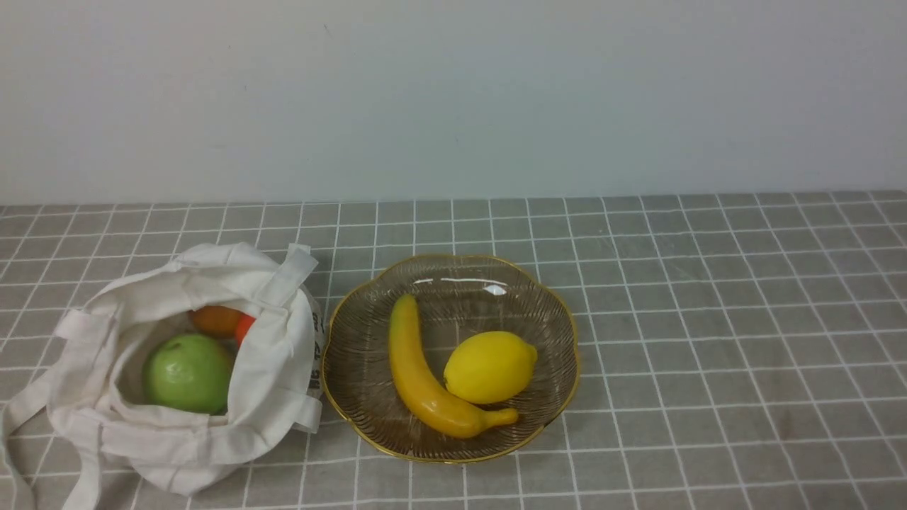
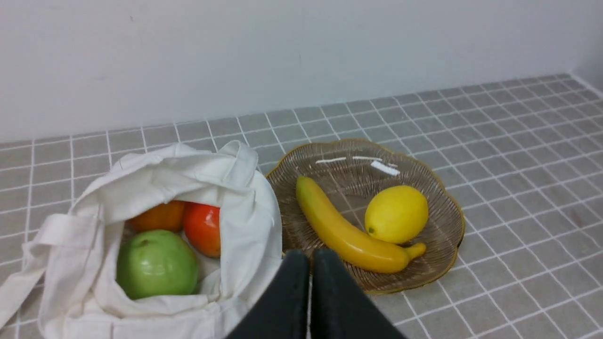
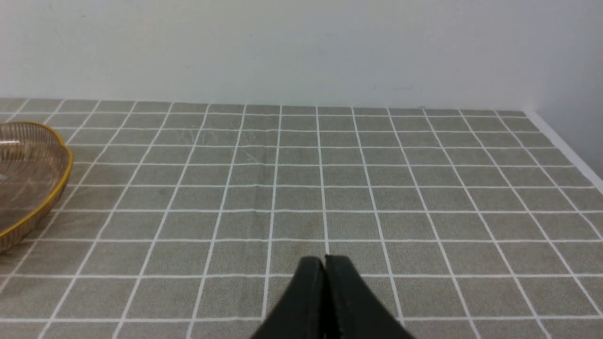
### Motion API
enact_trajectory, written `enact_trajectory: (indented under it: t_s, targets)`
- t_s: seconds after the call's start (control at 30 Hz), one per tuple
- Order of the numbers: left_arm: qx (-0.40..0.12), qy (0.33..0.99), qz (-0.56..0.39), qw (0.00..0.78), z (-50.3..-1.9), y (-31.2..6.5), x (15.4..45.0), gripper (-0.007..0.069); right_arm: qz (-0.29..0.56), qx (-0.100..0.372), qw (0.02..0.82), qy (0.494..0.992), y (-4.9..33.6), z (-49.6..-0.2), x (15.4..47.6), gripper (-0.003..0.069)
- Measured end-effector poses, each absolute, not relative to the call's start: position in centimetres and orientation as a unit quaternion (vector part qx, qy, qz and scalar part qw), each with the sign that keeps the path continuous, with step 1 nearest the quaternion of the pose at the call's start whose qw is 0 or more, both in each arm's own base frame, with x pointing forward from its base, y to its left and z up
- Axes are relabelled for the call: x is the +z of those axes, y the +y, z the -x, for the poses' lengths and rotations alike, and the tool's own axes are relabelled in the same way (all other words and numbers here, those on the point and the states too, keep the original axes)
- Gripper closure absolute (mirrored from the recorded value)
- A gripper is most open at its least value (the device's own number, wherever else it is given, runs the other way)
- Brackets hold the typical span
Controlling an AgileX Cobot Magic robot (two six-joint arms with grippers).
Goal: Take the fruit out of the bag on the grey coffee tablecloth and place them on the plate.
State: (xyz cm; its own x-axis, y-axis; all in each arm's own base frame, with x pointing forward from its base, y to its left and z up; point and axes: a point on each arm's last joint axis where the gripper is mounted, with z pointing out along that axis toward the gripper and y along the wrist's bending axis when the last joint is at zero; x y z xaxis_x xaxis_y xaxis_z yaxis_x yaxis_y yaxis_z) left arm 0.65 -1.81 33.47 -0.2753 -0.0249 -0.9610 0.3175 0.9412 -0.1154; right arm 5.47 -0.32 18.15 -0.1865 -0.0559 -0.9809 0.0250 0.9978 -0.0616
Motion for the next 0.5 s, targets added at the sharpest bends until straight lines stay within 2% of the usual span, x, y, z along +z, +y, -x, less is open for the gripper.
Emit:
enact_trajectory:
  t_s: [0.13,0.37,0.5]
  targets:
    - [-0.148,0.753,-0.094,0.634,1.8,-1.4,32.1,0.0633,0.01,-0.032,0.637,0.77,-0.3,-5.5,18.1,0.0673]
    - [-0.147,0.755,-0.093,0.632,1.8,-1.4,31.8,0.0633,0.01,-0.032,0.637,0.77,-0.3,-5.5,18.1,0.0673]
    - [-0.127,0.751,-0.09,0.641,1.7,-1.2,31.9,0.0633,0.01,-0.032,0.637,0.77,-0.3,-5.5,18.1,0.0673]
